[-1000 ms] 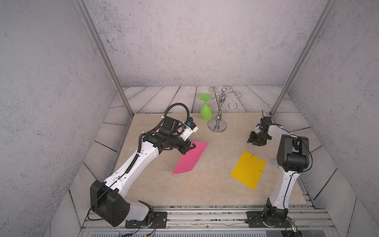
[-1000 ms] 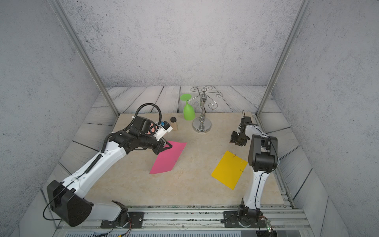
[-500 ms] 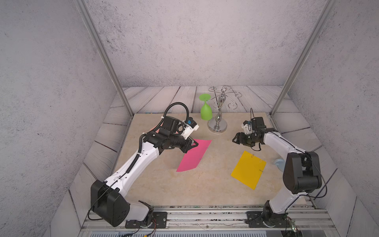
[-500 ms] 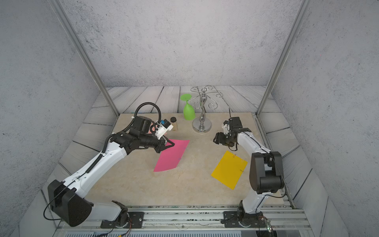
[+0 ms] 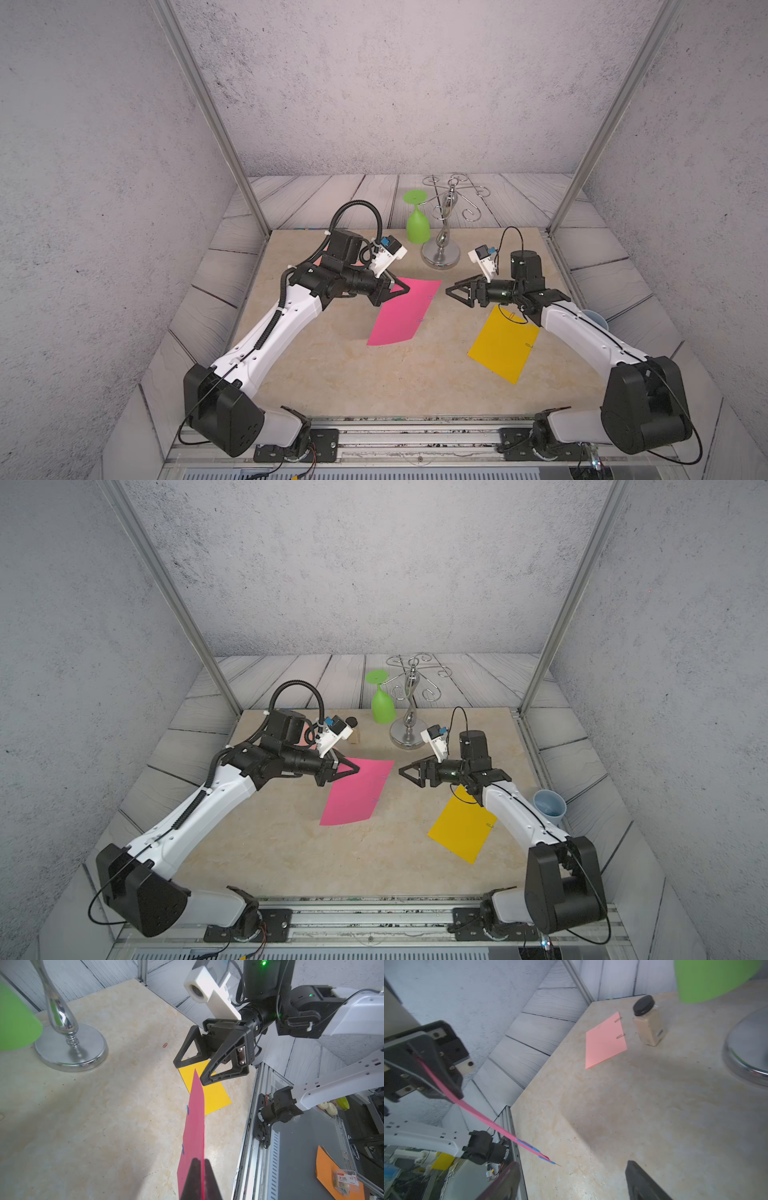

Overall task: Unclip the paperclips from the documents
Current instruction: Adjust the document.

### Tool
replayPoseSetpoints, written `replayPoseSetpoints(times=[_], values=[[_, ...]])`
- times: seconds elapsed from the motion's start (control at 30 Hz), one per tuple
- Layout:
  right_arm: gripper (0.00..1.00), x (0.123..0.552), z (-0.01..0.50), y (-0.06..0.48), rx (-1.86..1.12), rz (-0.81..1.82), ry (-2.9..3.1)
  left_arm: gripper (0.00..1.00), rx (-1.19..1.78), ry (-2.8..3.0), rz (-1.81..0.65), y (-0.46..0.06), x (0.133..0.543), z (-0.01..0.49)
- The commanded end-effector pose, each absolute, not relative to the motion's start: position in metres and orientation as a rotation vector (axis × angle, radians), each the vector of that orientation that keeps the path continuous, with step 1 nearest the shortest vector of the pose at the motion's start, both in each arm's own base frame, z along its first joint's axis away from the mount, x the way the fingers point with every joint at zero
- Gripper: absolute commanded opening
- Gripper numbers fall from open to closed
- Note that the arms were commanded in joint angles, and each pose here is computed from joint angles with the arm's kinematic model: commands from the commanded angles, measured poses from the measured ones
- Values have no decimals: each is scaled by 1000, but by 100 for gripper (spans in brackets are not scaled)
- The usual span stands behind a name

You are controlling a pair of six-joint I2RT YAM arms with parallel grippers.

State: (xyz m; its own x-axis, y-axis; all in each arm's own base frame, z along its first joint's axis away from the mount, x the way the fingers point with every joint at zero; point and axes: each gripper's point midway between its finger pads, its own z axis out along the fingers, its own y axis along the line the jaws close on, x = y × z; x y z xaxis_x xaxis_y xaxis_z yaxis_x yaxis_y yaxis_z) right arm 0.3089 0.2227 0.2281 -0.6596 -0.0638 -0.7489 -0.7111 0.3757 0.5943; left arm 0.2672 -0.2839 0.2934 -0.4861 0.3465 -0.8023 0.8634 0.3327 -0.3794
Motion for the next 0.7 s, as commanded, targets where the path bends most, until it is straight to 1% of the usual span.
replayPoseSetpoints(times=[0.0, 0.23, 0.33, 0.43, 0.53, 0.67], values=[[81, 286, 262, 238, -853, 1406, 1804, 0, 1093, 1909, -1172, -291, 265, 314], [81, 283, 279, 252, -923, 1476, 1712, 0, 1122, 1872, -1265, -299, 261, 322], [75, 280, 283, 260, -963, 1504, 1698, 0, 1127, 1873, -1271, -300, 261, 320], [67, 279, 286, 265, -974, 1525, 1684, 0, 1125, 1882, -1273, -301, 262, 317], [55, 276, 291, 268, -992, 1543, 1665, 0, 1121, 1889, -1257, -300, 264, 315], [36, 272, 291, 269, -1009, 1562, 1672, 0, 1114, 1886, -1230, -298, 266, 314]])
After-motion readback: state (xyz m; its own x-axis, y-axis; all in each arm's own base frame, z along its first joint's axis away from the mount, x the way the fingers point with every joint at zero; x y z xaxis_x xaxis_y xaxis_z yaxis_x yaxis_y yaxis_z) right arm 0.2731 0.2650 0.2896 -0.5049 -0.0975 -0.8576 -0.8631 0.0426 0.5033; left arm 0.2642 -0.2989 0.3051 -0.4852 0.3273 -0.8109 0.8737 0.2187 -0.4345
